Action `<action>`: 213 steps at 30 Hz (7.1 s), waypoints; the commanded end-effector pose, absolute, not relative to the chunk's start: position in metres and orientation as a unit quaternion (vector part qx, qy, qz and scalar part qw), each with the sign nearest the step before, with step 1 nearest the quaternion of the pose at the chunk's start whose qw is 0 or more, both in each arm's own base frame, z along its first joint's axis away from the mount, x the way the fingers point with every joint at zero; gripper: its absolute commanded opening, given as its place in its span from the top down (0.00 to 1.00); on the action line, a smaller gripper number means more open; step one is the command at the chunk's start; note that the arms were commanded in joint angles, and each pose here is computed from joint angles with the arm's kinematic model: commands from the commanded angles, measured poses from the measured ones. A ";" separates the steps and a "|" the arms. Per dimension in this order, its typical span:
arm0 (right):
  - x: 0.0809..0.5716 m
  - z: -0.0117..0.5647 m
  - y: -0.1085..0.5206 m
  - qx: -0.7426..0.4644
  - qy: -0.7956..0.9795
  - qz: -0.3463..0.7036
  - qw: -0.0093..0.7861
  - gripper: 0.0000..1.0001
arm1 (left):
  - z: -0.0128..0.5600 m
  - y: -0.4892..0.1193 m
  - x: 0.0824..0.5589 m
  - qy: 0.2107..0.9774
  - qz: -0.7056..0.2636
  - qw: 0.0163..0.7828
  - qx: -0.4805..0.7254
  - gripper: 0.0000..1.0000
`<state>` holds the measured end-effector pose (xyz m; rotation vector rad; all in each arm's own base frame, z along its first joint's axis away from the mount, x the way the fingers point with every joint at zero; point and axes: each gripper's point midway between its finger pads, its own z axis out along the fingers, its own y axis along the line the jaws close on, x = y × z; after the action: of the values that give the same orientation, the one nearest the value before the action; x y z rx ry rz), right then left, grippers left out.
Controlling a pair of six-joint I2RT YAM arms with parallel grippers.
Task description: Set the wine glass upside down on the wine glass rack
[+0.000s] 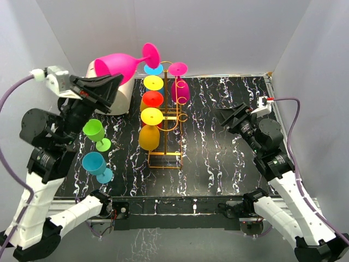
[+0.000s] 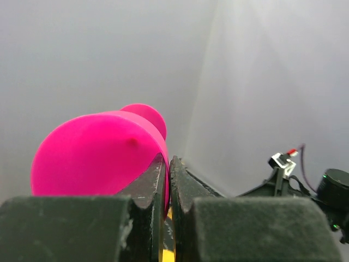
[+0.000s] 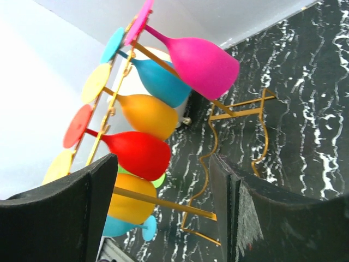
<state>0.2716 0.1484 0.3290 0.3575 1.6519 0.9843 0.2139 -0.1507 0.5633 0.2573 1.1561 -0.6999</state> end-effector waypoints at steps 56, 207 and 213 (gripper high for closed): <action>0.286 0.483 0.125 0.429 0.388 0.709 0.404 0.70 | 0.491 -0.397 0.194 0.424 -0.462 0.704 0.333 1.00; 0.180 0.405 0.124 -0.141 0.571 0.302 0.750 0.26 | 0.414 -0.360 0.399 0.736 -0.543 0.394 -0.095 1.00; 0.185 0.402 0.115 -0.115 0.576 0.288 0.756 0.26 | 0.410 -0.346 0.398 0.742 -0.520 0.409 -0.105 1.00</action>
<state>0.1855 0.1242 0.3902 -0.3058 1.2992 0.6483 0.4029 -0.3636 0.3947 -0.2671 1.9144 -1.3523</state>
